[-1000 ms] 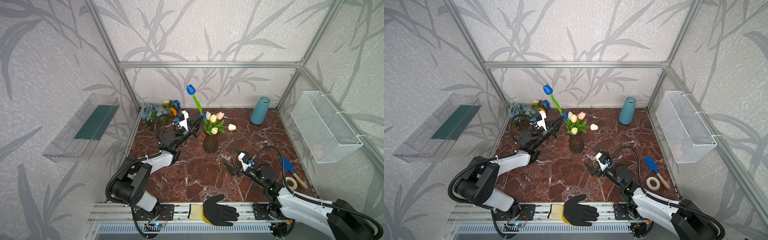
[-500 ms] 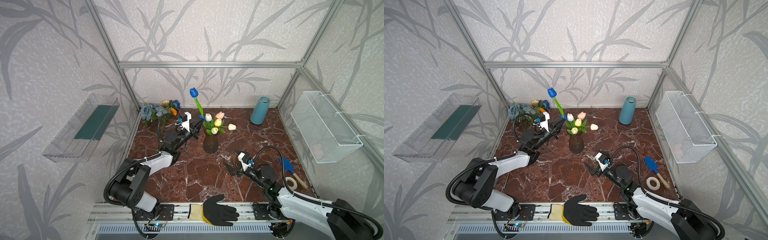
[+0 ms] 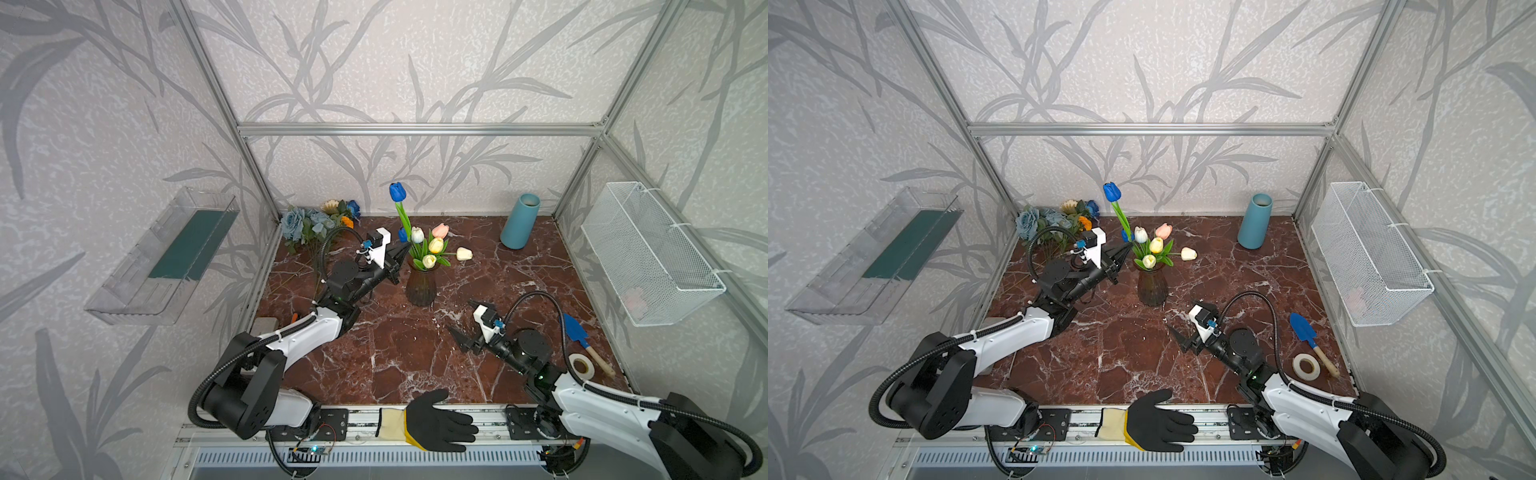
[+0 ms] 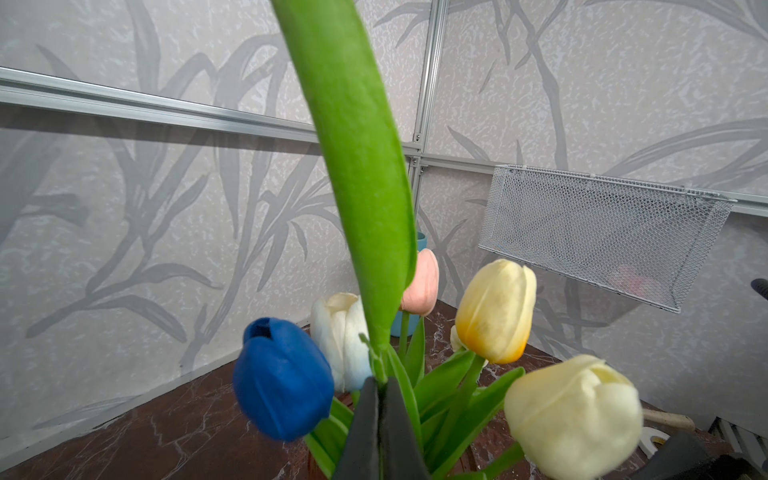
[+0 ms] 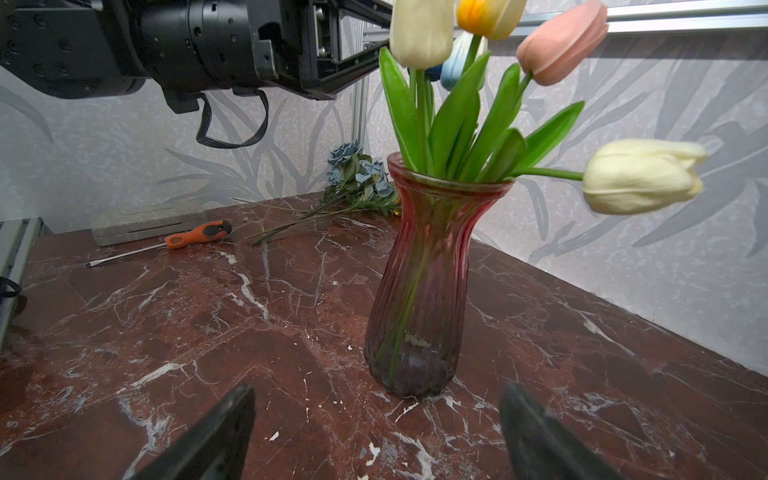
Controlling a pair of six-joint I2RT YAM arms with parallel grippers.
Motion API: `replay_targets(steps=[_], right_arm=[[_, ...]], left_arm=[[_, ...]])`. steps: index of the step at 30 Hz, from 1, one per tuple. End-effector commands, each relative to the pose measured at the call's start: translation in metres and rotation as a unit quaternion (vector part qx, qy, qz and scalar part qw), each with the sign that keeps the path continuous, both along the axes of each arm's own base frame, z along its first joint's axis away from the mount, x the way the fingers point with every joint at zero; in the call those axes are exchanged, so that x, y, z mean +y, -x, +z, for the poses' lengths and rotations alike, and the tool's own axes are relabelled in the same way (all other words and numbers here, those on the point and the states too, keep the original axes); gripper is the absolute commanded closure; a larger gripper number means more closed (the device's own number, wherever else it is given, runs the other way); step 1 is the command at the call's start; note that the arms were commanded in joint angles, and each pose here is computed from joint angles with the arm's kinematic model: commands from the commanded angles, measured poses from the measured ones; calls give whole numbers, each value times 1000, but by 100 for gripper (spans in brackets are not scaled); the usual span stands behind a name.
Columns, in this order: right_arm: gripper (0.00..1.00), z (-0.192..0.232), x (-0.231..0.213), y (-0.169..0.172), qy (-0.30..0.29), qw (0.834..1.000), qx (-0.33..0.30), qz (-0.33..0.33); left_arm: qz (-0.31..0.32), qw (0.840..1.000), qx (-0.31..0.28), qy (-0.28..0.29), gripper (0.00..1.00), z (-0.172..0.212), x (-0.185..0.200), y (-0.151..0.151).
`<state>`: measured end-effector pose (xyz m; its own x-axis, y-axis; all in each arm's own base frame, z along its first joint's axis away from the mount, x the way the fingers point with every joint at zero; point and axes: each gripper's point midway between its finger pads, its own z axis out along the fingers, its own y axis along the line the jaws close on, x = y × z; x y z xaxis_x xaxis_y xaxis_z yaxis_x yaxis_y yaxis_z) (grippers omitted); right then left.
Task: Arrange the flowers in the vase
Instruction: 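Carry the blue tulip over the pink vase with the left gripper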
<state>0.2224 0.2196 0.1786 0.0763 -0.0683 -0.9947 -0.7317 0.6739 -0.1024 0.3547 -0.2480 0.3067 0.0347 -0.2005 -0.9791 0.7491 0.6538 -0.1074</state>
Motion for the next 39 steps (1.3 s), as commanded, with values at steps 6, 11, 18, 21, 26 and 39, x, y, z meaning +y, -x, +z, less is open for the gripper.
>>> replay_targets(steps=[6, 11, 18, 21, 26, 39], right_arm=[[8, 18, 2, 2, -24, 999, -21, 6], [8, 19, 2, 1, -25, 999, -22, 5], [8, 18, 2, 1, -24, 1000, -20, 6], [8, 17, 3, 1, -22, 1000, -19, 6], [8, 18, 3, 1, -22, 1000, -20, 6], [7, 17, 3, 1, -19, 1000, -19, 6]], left_arm=[[8, 1000, -18, 7, 100, 31, 8, 12], [19, 1000, -24, 1, 100, 39, 13, 15], [30, 999, -25, -10, 100, 46, 17, 16], [30, 999, -17, -20, 100, 38, 15, 12], [23, 999, 5, -30, 100, 19, 7, 2], [13, 998, 30, -45, 100, -4, 0, -6]])
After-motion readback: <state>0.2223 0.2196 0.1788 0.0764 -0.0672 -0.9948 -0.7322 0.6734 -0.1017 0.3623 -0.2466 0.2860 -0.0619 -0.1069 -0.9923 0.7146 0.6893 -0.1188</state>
